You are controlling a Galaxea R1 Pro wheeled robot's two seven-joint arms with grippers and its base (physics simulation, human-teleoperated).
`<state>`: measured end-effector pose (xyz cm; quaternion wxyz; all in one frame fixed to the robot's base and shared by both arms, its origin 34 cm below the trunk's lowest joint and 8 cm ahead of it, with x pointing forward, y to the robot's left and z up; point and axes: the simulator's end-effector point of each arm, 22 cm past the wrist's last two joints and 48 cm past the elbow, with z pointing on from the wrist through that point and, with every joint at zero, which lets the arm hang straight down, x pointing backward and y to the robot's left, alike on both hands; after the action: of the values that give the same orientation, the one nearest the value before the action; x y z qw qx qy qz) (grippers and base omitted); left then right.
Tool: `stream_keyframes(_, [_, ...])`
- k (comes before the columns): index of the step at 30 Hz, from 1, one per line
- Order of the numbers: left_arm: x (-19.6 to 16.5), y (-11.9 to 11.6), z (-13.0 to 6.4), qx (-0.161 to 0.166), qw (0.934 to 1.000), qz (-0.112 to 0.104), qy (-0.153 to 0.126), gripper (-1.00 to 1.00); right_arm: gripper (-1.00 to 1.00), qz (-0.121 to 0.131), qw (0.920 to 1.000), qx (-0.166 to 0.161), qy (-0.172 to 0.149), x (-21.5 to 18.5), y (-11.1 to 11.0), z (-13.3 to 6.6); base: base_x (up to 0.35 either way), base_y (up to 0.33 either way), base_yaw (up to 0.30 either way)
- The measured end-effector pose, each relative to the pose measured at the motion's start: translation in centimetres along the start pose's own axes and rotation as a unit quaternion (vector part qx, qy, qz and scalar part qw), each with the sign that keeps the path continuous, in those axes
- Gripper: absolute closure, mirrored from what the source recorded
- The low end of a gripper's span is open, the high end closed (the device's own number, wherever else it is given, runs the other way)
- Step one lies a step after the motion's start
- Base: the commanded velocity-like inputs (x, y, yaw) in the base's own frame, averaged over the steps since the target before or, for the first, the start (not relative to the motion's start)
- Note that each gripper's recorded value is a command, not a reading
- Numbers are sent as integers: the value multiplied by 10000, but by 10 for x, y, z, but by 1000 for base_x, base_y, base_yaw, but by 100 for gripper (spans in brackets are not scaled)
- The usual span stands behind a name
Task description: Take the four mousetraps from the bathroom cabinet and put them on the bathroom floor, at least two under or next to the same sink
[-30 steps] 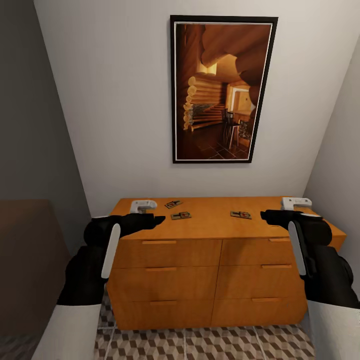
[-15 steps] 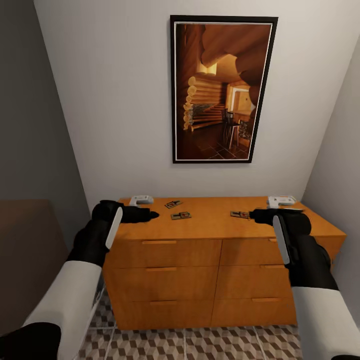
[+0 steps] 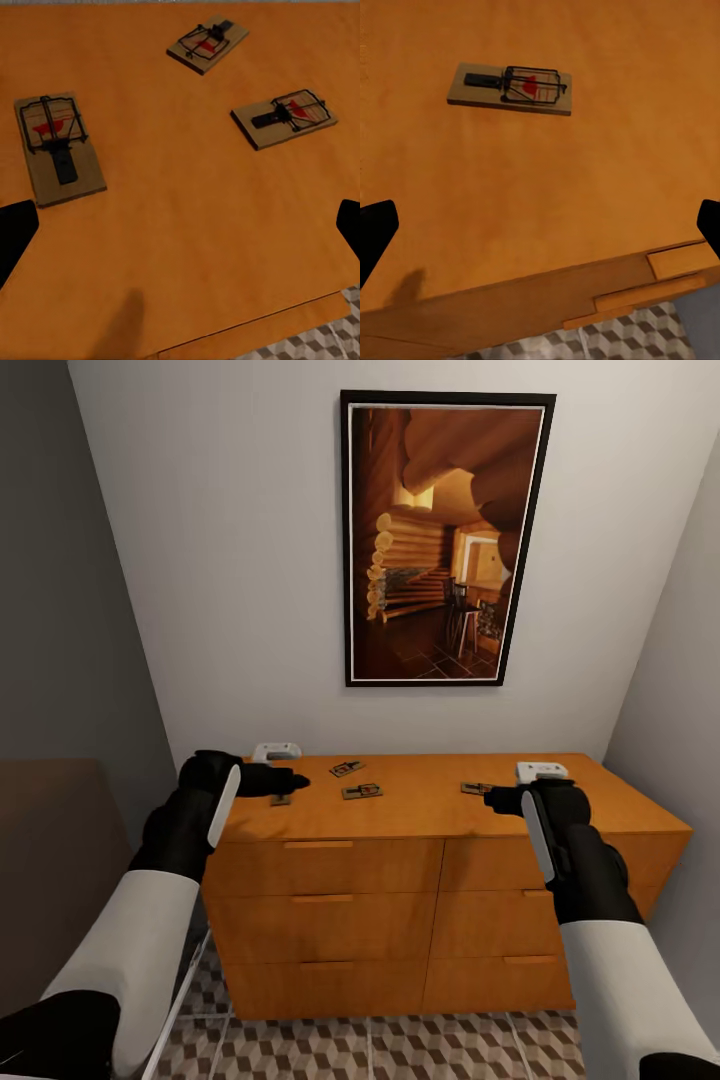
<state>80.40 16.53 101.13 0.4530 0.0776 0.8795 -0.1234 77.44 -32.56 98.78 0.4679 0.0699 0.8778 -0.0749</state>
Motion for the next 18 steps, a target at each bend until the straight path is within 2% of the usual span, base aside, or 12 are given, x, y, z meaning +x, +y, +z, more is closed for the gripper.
stream_keyframes(6, [-1,5,-1,-151,9998,94,-7,-100,-100,20,10000,91,8,0,2,-1,177,83,0])
stream_keyframes(18, [-7,5,-5,-190,9997,140,-94,-100,-100,27,9999,149,5,0,1,-2,302,32,0])
